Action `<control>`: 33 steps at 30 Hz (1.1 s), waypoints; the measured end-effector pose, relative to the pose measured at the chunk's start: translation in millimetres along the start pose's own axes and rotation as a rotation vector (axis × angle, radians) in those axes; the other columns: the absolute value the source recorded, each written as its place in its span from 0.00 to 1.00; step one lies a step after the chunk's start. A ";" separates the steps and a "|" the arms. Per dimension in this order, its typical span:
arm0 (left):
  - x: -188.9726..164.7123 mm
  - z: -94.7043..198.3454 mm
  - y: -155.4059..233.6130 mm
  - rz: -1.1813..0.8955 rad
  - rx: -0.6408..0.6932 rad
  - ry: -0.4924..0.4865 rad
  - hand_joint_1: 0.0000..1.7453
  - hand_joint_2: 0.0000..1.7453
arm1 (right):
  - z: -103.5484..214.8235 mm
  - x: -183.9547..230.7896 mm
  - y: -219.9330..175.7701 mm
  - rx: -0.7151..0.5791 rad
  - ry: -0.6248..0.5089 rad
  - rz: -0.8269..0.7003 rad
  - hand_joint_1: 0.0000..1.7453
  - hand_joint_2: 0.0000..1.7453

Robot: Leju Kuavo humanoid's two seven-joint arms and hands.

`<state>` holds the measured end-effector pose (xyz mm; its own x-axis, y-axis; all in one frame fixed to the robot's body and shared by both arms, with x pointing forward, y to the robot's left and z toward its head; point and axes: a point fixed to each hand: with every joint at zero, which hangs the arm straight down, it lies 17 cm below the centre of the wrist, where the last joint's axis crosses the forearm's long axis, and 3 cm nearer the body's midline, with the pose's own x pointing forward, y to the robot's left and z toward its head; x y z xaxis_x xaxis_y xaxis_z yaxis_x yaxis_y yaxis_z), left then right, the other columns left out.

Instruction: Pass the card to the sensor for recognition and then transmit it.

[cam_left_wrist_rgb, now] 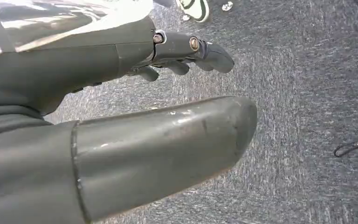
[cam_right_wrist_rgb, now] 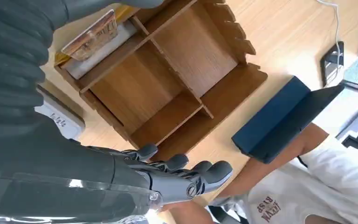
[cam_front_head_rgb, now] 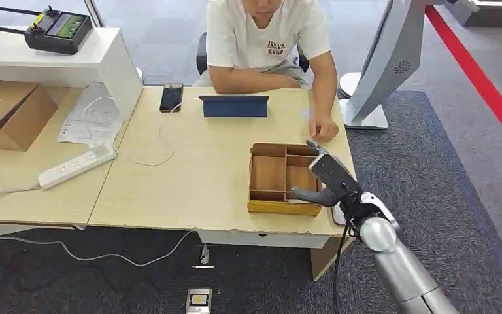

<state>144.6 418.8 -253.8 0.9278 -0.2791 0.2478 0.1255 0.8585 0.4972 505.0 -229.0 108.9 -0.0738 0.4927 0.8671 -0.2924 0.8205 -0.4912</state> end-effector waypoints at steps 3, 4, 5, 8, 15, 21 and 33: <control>0.4 -0.3 0.7 0.002 0.001 0.000 0.00 0.00 | 3.3 1.8 4.1 0.006 -0.010 0.006 0.00 1.00; 0.1 -0.4 1.0 0.004 0.002 0.003 0.00 0.00 | 4.5 2.7 5.6 0.008 -0.014 0.006 0.00 1.00; -0.6 -0.4 1.3 0.004 0.002 0.007 0.00 0.00 | 5.7 2.8 7.7 0.011 -0.017 0.007 0.00 1.00; -2.5 -0.6 1.7 0.004 0.003 0.020 0.00 0.00 | 8.2 0.7 13.2 0.022 -0.016 0.016 0.00 1.00; -4.0 -0.6 2.1 0.005 0.006 0.030 0.00 0.00 | 10.5 0.5 18.8 0.034 -0.028 0.041 0.00 1.00; -1.5 -0.7 2.2 0.002 0.007 0.018 0.00 0.00 | 11.3 -14.9 15.4 0.016 0.015 0.287 0.00 1.00; -1.4 0.0 -0.2 0.001 0.003 0.022 0.00 0.00 | 17.6 -35.3 30.0 0.057 0.060 0.593 0.00 1.00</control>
<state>143.3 419.1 -254.2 0.9353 -0.2686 0.2302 0.1233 0.8575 0.4995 482.0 -226.9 65.0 -0.1864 0.8786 0.4397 -0.2689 0.3848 -0.8830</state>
